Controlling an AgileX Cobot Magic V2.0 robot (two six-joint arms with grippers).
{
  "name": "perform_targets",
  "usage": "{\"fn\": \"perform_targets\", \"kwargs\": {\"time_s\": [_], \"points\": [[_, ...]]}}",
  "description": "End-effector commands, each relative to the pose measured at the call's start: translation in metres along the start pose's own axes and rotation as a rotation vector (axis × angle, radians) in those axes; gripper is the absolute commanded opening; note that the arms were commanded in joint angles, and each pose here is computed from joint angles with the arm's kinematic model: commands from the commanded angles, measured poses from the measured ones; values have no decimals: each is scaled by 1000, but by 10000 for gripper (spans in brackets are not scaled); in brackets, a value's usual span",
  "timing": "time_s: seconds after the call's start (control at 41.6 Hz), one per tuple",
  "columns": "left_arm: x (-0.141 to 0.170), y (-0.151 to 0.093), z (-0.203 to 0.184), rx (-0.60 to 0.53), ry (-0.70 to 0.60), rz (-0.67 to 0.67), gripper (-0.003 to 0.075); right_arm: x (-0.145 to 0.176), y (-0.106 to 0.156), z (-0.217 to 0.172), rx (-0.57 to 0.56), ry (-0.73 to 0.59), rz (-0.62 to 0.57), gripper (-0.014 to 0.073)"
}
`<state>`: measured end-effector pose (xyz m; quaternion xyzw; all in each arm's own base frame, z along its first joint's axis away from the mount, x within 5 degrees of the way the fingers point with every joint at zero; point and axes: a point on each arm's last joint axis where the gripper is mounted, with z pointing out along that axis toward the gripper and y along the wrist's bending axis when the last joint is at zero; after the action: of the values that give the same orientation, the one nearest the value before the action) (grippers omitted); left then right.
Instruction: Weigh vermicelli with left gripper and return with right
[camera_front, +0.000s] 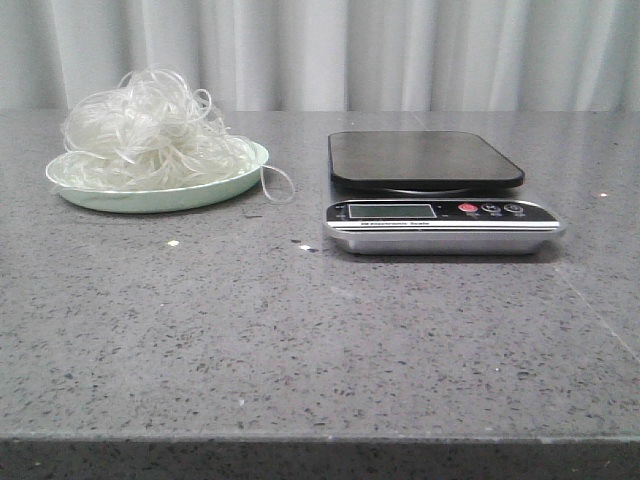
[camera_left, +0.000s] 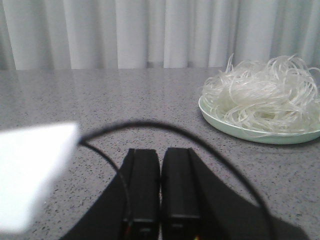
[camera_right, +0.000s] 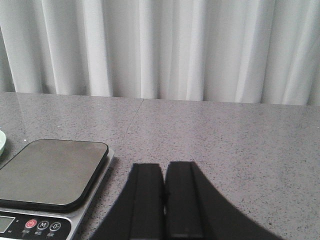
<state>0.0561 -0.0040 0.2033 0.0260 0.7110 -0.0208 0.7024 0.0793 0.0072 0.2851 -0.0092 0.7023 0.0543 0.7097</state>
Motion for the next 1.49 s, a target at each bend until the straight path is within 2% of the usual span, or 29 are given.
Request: {"fn": "perform_targets", "kwargs": {"time_s": [0.0,0.336,0.601,0.817,1.057,1.466], "points": [[-5,1,-2,-7,-88,-15,137,-16,0,-1,10,-94,-5,151],[-5,1,-2,-7,-88,-15,137,-10,-1,0,11,-82,-5,151],[-5,1,-2,-7,-88,-15,137,43,-4,-6,20,-25,-3,151],[-5,1,-2,-7,-88,-15,137,74,-9,-24,61,-112,19,151],[-5,1,-2,-7,-88,-15,137,77,-12,-26,128,-77,18,151],[-5,1,-2,-7,-88,-15,137,77,-12,-26,129,-79,18,151]]}}
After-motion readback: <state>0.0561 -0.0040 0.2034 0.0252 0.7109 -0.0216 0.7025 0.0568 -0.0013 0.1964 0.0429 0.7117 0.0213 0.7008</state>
